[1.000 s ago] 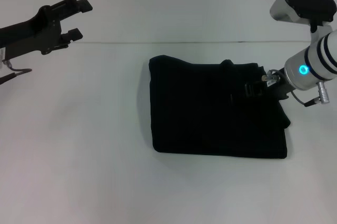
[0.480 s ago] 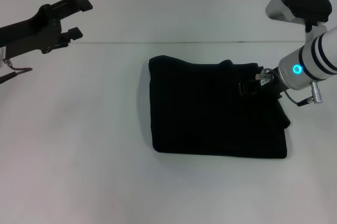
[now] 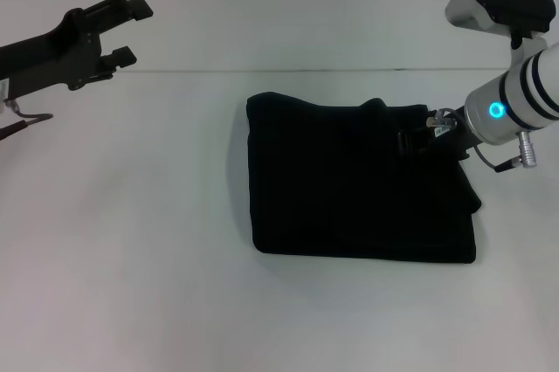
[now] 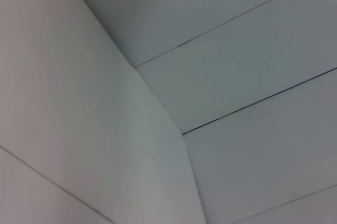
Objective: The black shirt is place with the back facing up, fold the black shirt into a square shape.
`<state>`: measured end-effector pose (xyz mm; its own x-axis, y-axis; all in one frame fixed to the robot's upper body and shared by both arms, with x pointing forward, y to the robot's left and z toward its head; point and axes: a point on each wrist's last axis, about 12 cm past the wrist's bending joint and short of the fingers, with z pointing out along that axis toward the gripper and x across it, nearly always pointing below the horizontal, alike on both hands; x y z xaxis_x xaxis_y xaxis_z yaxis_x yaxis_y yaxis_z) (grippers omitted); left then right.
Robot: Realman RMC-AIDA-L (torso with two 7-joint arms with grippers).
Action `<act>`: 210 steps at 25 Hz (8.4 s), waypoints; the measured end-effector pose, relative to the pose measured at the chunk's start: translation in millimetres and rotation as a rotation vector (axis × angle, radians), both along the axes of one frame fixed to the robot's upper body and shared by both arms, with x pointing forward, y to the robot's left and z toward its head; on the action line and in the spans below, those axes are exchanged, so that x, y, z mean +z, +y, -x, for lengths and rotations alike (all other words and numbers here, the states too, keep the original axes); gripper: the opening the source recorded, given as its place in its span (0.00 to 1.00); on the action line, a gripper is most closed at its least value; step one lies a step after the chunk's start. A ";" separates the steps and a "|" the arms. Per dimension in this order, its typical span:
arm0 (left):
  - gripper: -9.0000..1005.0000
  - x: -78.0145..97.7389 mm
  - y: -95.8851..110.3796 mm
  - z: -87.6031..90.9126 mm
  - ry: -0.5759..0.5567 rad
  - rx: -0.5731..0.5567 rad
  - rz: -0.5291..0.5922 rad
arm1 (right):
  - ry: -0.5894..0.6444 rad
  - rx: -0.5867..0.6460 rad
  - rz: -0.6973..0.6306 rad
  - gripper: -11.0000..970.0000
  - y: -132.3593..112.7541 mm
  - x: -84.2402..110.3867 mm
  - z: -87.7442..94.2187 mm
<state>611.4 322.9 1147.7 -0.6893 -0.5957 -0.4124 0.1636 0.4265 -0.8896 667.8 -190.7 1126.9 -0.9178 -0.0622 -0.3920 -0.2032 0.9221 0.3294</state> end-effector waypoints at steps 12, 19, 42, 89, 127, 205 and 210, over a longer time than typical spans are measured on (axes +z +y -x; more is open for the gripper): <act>0.93 2.1 5.0 0.3 -0.016 0.023 0.016 | -0.022 -0.011 -0.013 0.08 -8.7 22.5 -4.6; 0.93 2.8 5.6 0.4 -0.021 0.026 0.020 | -0.058 -0.011 0.079 0.08 -17.3 61.7 -8.6; 0.93 2.4 5.6 0.4 -0.022 0.027 0.019 | 0.074 -0.001 -0.146 0.08 -18.6 67.1 7.8; 0.93 0.4 2.4 -5.7 -0.014 0.051 0.017 | -0.132 -0.280 -0.010 0.36 -86.4 27.1 -9.3; 0.91 -59.5 -91.1 55.1 -0.186 -0.678 -0.330 | -0.162 -0.175 -0.433 0.72 -131.3 79.7 2.6; 0.05 -71.4 -128.3 28.2 0.318 -0.565 -0.310 | -0.203 -0.197 -0.483 0.72 -137.6 76.0 5.7; 0.08 -71.3 -106.5 40.4 0.316 -0.571 -0.302 | -0.198 -0.195 -0.485 0.72 -137.8 75.4 6.7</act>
